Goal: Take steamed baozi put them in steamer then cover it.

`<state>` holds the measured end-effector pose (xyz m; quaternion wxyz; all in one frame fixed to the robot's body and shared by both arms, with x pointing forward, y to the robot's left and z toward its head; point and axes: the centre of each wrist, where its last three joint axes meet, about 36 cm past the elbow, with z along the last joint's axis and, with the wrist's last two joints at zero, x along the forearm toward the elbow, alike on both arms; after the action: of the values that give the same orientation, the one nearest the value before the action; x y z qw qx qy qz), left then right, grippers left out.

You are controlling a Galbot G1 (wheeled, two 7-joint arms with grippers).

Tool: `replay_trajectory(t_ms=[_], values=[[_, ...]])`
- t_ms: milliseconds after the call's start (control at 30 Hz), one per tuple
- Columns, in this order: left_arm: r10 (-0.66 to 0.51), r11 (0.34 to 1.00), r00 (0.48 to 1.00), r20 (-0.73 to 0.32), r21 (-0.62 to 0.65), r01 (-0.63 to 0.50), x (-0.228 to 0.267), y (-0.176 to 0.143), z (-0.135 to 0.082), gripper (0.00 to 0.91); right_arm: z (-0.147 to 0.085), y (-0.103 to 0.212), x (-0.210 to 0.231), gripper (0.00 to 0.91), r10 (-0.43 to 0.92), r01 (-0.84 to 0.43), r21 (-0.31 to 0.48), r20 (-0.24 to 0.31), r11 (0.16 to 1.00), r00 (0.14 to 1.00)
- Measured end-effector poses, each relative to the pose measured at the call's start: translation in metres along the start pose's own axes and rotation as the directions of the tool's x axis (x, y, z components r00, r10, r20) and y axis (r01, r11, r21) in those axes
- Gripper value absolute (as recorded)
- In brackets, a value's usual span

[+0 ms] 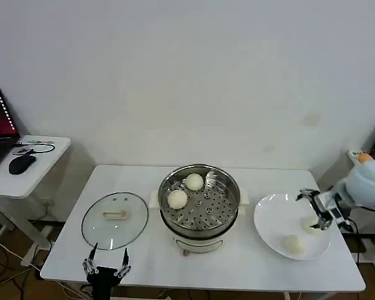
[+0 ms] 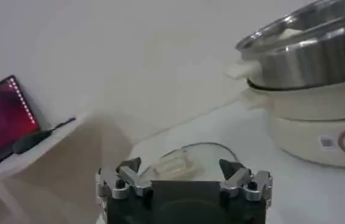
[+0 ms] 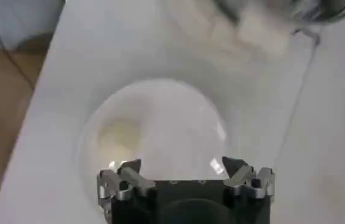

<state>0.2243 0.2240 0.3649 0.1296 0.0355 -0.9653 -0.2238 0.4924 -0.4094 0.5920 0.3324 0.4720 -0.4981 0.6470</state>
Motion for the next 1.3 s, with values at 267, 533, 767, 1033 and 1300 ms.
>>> replay_trajectory(t_ms=[267, 533, 767, 1033, 1300], values=[[0.007, 1.000, 1.000, -0.010, -0.015, -0.007, 0.002, -0.002, 0.002, 0.907, 0.006, 0.029, -0.037, 0.907, -0.025, 0.025, -0.038, -0.003, 0.999, 1.000], [0.010, 1.000, 1.000, -0.020, -0.021, -0.011, 0.003, -0.005, 0.004, 0.907, 0.005, 0.061, -0.079, 0.907, -0.081, 0.083, -0.095, 0.024, 0.992, 0.996], [0.011, 1.000, 1.000, -0.025, -0.025, -0.011, 0.004, -0.005, 0.006, 0.907, 0.007, 0.060, -0.093, 0.907, -0.061, 0.066, -0.153, 0.034, 0.986, 0.998], [0.003, 1.000, 0.999, -0.032, -0.025, -0.004, 0.003, -0.004, 0.008, 0.907, 0.002, 0.049, -0.100, 0.907, -0.053, 0.063, -0.214, 0.052, 0.975, 0.997], [0.001, 1.000, 0.999, -0.032, -0.022, -0.001, 0.002, -0.004, 0.008, 0.907, 0.006, 0.047, -0.106, 0.907, -0.093, 0.098, -0.249, 0.035, 0.963, 0.995]])
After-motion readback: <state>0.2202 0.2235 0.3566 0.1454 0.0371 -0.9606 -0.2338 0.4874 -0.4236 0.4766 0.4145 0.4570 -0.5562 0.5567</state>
